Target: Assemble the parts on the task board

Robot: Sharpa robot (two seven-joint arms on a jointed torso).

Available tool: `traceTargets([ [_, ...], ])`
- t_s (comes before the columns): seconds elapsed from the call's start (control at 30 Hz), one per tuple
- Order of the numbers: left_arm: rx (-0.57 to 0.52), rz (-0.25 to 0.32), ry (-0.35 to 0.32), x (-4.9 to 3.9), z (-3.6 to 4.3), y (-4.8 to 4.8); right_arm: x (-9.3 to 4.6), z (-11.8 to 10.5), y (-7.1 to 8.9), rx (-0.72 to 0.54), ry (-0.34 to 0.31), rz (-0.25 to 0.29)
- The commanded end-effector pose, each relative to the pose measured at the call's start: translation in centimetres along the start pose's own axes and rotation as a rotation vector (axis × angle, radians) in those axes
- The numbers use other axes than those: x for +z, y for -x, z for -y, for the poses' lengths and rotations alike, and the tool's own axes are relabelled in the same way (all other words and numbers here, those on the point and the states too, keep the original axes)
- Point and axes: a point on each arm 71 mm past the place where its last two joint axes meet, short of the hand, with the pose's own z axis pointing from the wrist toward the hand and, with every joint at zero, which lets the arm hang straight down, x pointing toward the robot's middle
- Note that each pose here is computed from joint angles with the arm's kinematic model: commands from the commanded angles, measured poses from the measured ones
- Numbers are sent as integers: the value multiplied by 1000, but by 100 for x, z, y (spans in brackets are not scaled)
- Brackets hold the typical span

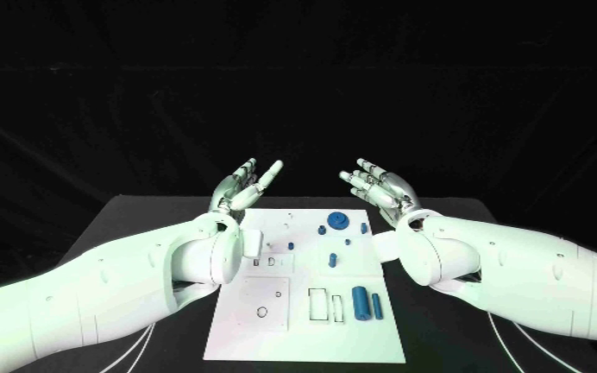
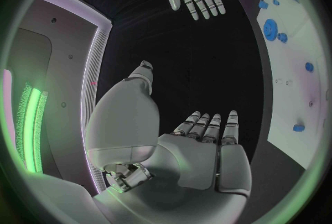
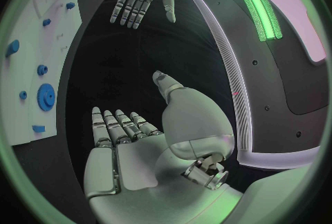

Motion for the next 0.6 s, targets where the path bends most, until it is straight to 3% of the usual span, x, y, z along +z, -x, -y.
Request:
traceTargets([
  [0.03,-19,-54,17,3,-1,-53,7,9,-129,-23,-44,-205],
  [0.23,-19,-54,17,3,-1,-53,14,7,-145,-37,-59,-249],
  [0.27,-13,-54,-10,-56,87,148,34,-184,88,-333,139,-186],
  [0.6,-1,-44,-50,-90,230,232,66,-296,182,-468,186,-187],
])
